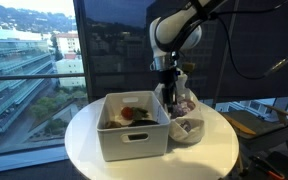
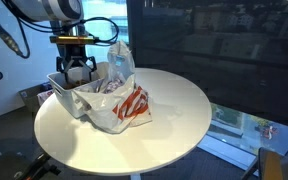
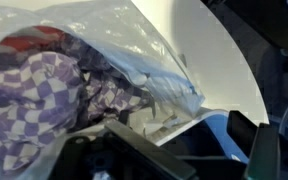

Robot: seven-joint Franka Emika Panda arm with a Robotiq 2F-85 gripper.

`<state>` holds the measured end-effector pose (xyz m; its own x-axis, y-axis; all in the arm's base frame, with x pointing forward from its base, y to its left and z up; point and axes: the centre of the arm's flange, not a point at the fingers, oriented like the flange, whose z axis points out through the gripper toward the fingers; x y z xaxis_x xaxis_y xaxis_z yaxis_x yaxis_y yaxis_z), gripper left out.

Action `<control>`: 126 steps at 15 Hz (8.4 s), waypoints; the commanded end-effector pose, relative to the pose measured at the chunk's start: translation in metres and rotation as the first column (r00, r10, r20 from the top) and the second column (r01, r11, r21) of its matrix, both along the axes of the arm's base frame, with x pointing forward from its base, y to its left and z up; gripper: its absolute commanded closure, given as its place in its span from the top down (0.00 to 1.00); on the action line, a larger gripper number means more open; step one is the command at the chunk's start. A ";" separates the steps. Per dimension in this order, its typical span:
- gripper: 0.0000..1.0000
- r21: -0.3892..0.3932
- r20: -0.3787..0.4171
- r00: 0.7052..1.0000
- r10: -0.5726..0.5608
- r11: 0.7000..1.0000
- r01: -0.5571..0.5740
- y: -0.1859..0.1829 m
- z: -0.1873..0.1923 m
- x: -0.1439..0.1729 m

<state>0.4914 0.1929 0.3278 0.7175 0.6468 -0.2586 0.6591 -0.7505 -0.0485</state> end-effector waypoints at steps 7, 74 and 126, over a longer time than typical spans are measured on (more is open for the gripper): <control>1.00 -0.016 0.077 0.990 0.118 0.993 -0.117 0.088 -0.027 0.061; 0.10 0.358 0.245 0.946 -0.214 0.927 0.117 -0.027 0.142 0.026; 1.00 0.148 0.203 0.968 -0.151 0.981 0.122 0.030 -0.130 0.115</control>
